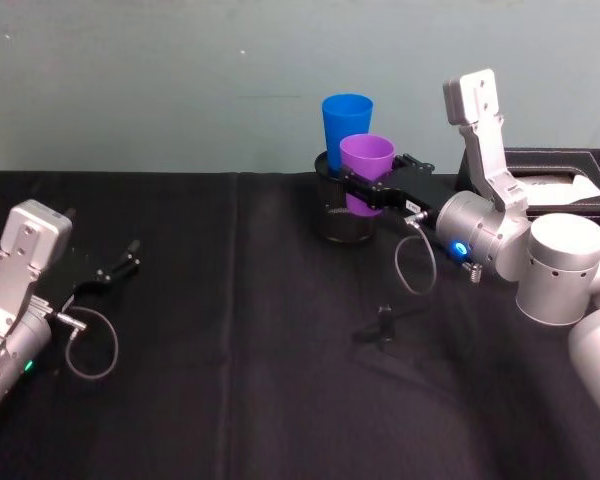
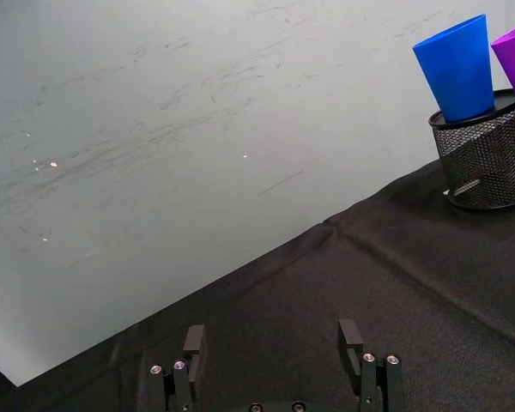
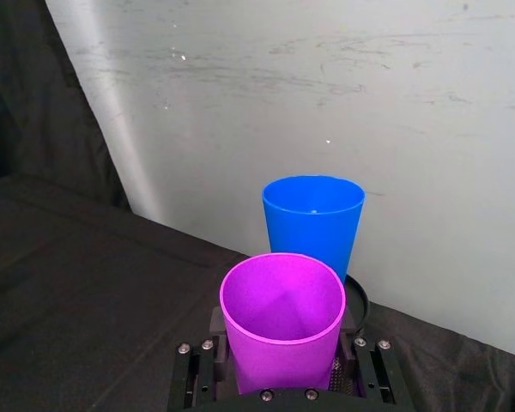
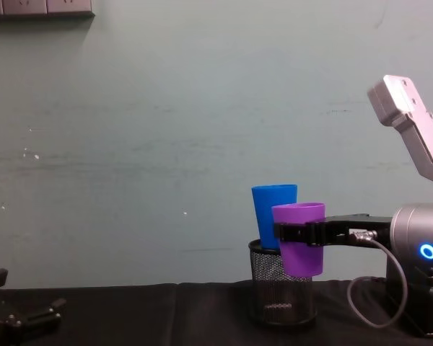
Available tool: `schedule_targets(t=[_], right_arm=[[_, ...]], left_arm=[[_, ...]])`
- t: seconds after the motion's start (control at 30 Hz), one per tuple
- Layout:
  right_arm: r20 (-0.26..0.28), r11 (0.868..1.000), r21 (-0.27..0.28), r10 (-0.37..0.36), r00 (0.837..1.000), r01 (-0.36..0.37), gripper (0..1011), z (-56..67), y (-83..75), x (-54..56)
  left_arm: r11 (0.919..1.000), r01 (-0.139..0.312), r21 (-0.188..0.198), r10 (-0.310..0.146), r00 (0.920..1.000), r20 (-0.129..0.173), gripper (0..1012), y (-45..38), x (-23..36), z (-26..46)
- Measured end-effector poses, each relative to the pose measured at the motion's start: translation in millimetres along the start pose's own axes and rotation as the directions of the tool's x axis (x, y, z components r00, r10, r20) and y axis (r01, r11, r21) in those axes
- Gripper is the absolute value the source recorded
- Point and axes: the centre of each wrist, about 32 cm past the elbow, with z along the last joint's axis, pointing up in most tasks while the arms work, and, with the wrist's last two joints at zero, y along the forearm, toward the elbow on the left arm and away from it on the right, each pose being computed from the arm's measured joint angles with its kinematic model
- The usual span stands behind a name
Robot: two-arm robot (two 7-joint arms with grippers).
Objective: Pick up one cup with a gripper and tap it against the other cup.
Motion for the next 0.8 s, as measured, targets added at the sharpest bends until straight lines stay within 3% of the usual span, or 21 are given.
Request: schedule_targets(t=[0.8], right_arm=[[0.000,1.000,0.000,0.000,1.000,0.000,723,0.0,0.0,0.0]], left_arm=[[1.0000,0.000,0.000,0.000,1.0000,0.000,1000,0.0,0.0,0.0]])
